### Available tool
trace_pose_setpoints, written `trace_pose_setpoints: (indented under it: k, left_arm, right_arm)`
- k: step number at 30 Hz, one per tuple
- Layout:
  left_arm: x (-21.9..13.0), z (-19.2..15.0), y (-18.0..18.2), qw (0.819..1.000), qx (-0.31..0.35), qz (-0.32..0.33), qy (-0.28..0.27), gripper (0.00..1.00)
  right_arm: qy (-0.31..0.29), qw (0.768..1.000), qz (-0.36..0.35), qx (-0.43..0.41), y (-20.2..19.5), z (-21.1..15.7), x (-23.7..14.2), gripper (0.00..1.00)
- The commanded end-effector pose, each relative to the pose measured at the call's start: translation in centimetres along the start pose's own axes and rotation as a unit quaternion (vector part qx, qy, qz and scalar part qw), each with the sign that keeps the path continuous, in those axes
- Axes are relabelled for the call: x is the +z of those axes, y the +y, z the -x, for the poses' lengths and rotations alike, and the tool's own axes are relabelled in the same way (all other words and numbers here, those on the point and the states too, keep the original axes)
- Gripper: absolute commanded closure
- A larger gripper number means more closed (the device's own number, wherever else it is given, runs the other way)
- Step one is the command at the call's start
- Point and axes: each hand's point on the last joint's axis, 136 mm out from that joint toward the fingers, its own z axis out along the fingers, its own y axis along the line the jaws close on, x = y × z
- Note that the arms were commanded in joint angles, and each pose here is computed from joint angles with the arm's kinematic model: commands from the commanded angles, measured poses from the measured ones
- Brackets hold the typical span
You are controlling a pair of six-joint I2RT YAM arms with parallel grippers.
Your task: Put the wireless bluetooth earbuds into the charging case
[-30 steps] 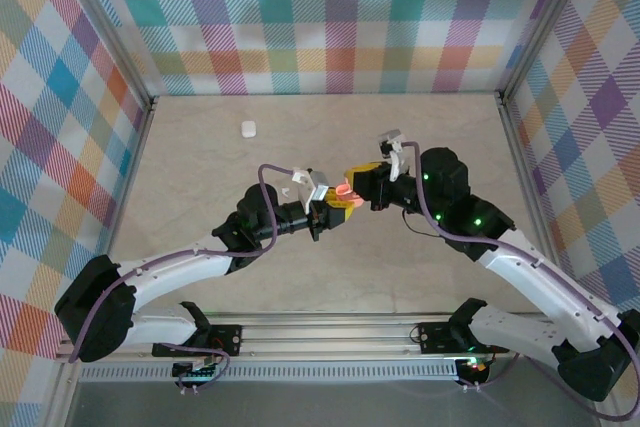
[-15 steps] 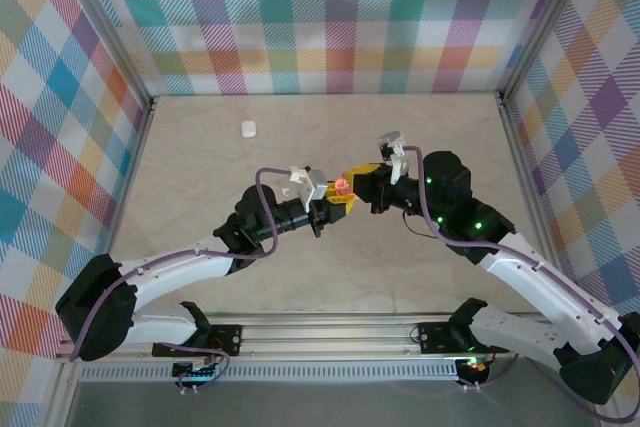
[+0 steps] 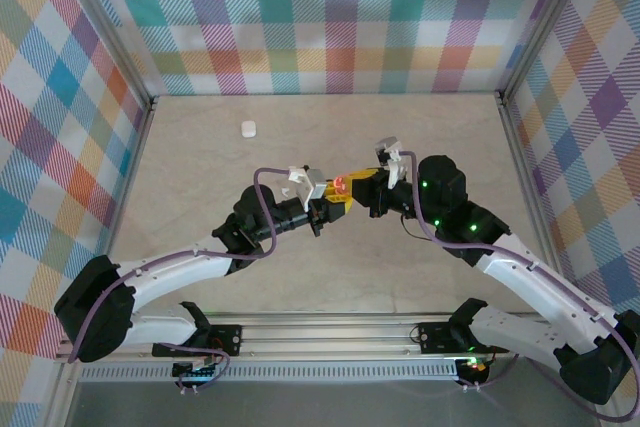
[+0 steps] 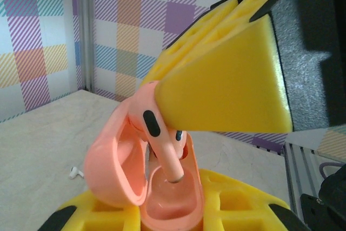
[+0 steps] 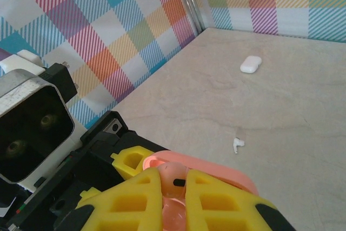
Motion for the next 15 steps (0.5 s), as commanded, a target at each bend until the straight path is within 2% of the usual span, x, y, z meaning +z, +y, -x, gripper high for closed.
trace_pose_setpoints:
  k: [1,15]
  left_arm:
    - [-0.59,2.93,-1.55,0.999,0.016,-0.022,-0.045,1.0]
    - [-0.5,3.85,-1.27,0.998,0.002,-0.013,-0.058,1.0]
  right_arm:
    - [-0.012,1.0,0.004,-0.019,0.23,0.3,0.04,0.85]
    - [-0.008,0.999,0.012,-0.031,0.22,-0.67,0.09,0.84]
